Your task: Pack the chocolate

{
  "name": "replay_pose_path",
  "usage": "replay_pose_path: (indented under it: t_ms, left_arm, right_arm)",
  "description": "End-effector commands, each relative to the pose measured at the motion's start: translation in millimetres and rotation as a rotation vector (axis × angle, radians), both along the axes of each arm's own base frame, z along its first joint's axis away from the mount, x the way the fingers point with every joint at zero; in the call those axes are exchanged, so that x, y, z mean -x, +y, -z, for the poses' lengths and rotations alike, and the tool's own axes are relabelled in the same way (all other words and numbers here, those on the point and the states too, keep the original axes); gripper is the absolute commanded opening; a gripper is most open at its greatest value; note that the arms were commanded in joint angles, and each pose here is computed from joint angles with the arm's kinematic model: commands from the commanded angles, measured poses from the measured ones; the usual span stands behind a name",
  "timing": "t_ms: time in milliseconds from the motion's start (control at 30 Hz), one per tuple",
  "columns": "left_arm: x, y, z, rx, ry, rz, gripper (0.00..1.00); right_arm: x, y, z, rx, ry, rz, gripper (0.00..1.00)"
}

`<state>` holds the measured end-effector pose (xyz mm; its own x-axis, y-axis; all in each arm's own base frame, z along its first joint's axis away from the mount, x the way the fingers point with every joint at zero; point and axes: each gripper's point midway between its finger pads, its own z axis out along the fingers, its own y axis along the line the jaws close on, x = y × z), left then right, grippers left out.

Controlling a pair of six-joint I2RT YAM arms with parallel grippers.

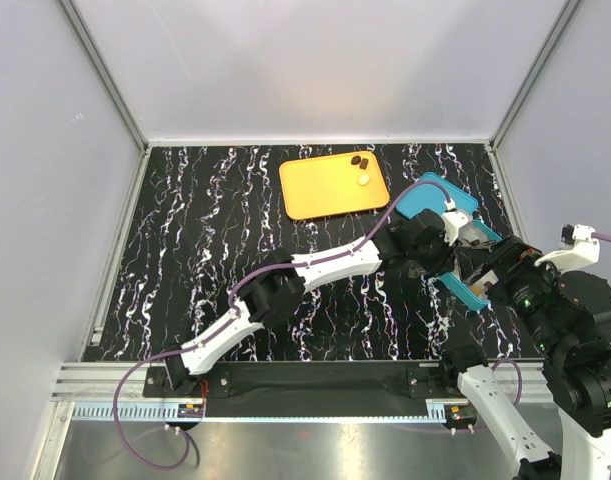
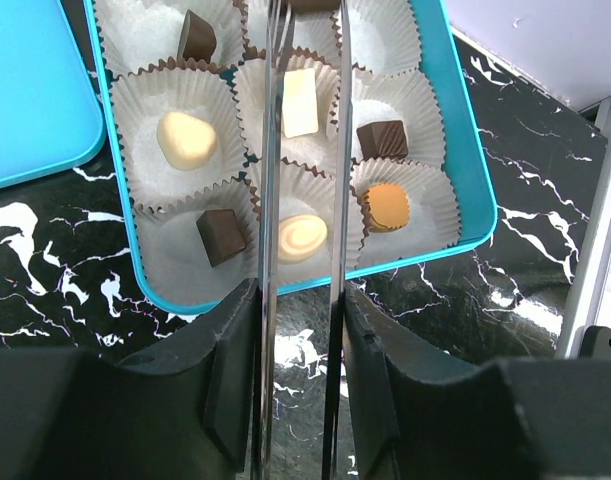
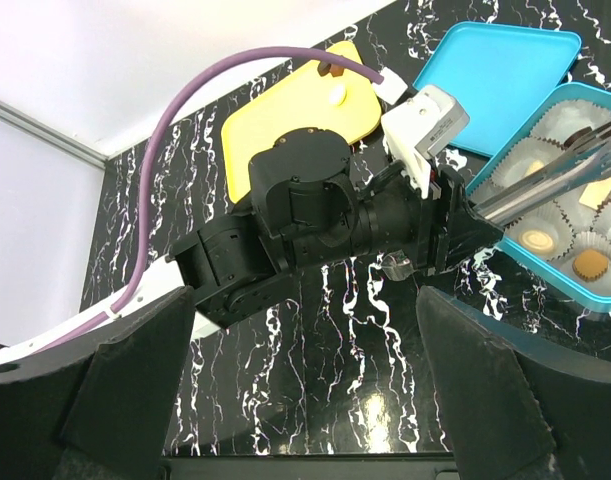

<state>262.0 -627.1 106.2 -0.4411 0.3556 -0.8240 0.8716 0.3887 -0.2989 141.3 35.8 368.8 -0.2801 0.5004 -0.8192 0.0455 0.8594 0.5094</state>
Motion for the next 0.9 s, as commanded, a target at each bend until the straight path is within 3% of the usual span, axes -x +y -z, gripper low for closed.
replay_pose_path:
  t_ms: [0, 533, 867]
  left_arm:
    - [-3, -19, -39, 0.119, -0.054, 0.020, 0.40]
    - [-7, -15, -53, 0.123, -0.088, 0.008, 0.43]
    - [-14, 19, -146, 0.178, -0.217, -0.064, 0.42]
  right_arm:
    - [0, -3, -12, 0.016, -0.036, 0.005, 1.00]
    - [-3, -1, -9, 0.018, -0.033, 0.000, 1.00]
    - [-3, -6, -11, 0.029, -0.037, 0.026, 1.00]
